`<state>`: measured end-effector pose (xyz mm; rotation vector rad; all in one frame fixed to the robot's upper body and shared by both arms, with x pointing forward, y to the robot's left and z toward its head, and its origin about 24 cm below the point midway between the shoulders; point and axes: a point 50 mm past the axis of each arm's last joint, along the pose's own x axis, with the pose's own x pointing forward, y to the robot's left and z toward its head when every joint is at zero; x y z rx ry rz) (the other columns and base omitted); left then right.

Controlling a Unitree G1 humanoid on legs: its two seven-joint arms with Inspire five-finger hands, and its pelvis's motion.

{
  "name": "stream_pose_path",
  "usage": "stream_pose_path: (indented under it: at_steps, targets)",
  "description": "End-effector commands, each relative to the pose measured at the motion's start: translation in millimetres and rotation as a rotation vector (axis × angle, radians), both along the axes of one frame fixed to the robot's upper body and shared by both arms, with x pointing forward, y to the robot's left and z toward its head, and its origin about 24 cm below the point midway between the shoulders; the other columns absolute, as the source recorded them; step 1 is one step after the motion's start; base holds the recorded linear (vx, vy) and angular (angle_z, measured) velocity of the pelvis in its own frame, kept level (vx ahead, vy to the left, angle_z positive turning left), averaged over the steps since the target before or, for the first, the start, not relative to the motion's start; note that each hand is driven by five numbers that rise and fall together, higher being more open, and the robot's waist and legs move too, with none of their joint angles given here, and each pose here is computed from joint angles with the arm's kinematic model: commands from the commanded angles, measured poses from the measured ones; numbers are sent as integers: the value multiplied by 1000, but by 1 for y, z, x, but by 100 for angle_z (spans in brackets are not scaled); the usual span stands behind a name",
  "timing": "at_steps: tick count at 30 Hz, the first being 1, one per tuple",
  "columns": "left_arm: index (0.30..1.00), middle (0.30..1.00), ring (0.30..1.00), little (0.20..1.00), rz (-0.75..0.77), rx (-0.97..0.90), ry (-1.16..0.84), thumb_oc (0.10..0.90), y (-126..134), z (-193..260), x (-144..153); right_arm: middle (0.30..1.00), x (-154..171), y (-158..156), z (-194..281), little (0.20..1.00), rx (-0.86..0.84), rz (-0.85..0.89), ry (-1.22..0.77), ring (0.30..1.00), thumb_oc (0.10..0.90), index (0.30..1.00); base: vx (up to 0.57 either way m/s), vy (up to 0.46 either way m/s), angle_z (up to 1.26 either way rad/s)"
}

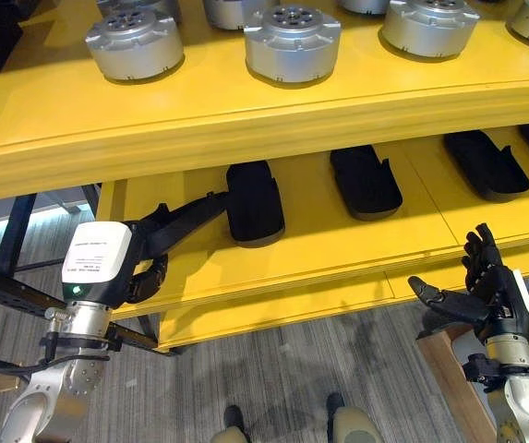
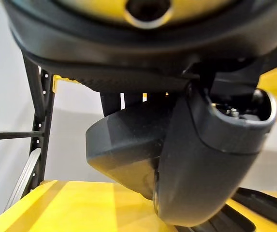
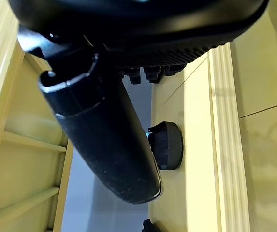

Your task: Move parts from the plastic box to the shelf.

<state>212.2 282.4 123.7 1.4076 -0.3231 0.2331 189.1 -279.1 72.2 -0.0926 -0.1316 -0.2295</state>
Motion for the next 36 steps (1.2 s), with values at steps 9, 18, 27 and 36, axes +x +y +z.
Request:
stream_pose_path:
  at_steps: [9, 18, 27, 36]
  targets:
    - [300, 300, 300, 300, 59, 51, -375, 400, 9, 62, 9, 1000, 12, -3, 50, 1000, -55, -6, -268, 1000, 900, 1000, 1, 2, 0]
    - [300, 300, 300, 300, 119, 39, -464, 400, 16, 71, 7, 1000, 10, -3, 50, 1000, -53, -27, -276, 1000, 900, 1000, 11, -11, -4]
    - [300, 300, 300, 300, 161, 22, -542, 400, 21, 78, 3, 1000, 8, -2, 49, 1000, -55, -29, -272, 1000, 900, 1000, 1, -6, -1]
    - [300, 300, 300, 300, 215, 53, -498, 400, 28, 73, 9, 1000, 8, -1, 43, 1000, -46, -23, -242, 1000, 900, 1000, -1, -15, -7]
